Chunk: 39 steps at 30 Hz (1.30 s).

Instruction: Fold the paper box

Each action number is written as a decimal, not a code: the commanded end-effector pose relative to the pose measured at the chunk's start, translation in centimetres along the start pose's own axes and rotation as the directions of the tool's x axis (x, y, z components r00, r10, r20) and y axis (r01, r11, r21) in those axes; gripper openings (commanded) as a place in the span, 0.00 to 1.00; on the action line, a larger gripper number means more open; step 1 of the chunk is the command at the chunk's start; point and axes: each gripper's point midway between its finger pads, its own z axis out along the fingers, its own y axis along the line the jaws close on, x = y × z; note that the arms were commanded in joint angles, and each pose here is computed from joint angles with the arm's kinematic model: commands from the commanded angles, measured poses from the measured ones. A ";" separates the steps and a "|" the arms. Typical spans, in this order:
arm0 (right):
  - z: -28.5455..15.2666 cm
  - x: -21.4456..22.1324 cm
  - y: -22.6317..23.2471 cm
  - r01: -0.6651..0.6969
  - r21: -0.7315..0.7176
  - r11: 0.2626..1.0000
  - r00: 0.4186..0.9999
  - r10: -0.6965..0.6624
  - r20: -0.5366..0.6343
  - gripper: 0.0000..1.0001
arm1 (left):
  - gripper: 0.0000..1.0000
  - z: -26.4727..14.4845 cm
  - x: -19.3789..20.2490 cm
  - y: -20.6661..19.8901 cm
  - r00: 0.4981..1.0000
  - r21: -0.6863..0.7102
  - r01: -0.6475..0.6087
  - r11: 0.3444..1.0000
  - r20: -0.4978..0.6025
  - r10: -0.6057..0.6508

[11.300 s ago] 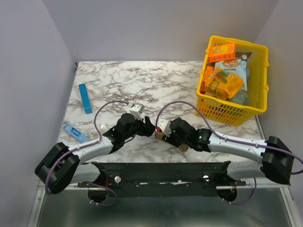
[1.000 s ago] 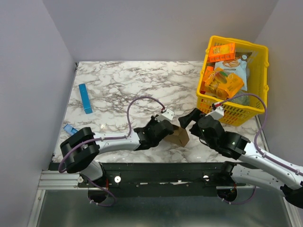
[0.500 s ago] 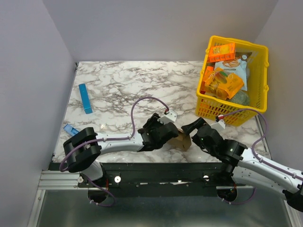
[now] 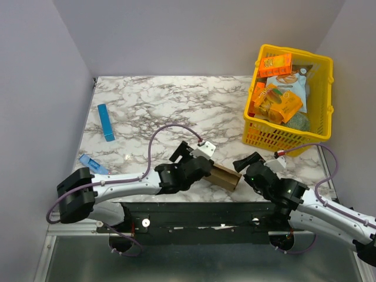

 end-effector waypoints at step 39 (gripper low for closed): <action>-3.6 2.2 1.3 -0.078 -0.115 0.990 0.975 0.051 -0.217 0.96 | 0.99 -0.7 -3.6 -0.2 0.665 0.518 0.712 0.474 -0.280 -0.692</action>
